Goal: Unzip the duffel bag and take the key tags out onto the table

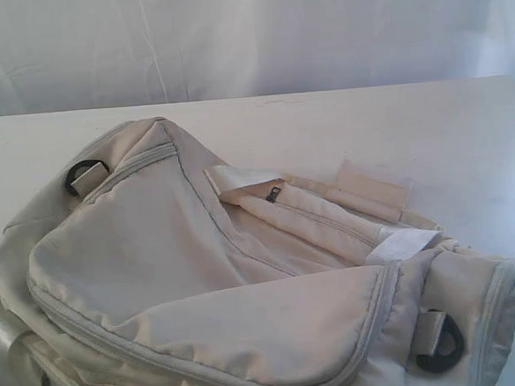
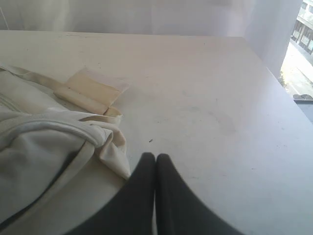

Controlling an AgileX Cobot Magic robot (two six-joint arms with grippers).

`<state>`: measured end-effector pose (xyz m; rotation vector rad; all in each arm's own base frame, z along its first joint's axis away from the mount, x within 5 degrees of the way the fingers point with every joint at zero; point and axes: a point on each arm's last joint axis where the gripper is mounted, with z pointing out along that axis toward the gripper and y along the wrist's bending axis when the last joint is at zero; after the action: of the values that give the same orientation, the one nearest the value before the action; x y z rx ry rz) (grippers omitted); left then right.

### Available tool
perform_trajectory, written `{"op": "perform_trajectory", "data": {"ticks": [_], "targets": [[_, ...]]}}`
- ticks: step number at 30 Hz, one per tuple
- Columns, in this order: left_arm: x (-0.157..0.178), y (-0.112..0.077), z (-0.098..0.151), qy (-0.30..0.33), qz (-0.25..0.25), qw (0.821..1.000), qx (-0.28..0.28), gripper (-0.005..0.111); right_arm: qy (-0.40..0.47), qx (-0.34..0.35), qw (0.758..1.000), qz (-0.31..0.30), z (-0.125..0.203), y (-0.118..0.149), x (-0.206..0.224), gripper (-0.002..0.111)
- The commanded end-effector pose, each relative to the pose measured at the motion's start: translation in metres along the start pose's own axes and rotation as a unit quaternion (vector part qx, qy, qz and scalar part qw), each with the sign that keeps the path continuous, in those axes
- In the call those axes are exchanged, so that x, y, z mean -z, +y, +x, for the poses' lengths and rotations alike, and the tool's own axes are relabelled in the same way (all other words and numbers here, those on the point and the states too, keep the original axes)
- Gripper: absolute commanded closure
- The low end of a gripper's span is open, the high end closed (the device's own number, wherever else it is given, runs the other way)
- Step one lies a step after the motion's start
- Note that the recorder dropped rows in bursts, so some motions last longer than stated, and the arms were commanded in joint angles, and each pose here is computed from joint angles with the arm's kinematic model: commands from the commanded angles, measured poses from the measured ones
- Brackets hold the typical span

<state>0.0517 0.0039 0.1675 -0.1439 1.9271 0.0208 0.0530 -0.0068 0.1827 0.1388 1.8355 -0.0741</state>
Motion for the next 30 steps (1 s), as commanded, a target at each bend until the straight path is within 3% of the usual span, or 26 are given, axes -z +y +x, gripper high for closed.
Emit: {"op": "perform_trajectory", "data": {"ticks": [1,24,30], "targets": [[-0.0002,0.0001,0.001,0.0,-0.001,1.0,0.005,0.107,-0.007,0.0,1.0,-0.003,0.0004,0.0003,-0.0002,0.108],[-0.0002,0.0001,0.001,0.0,-0.001,1.0,0.004,0.107,-0.009,0.0,1.0,-0.003,0.0,0.0003,-0.0002,0.108],[0.0,0.0002,-0.0048,-0.032,-0.001,0.999,0.004,0.107,-0.022,0.0,1.0,-0.003,-0.0022,0.0004,-0.0001,0.108]]}}
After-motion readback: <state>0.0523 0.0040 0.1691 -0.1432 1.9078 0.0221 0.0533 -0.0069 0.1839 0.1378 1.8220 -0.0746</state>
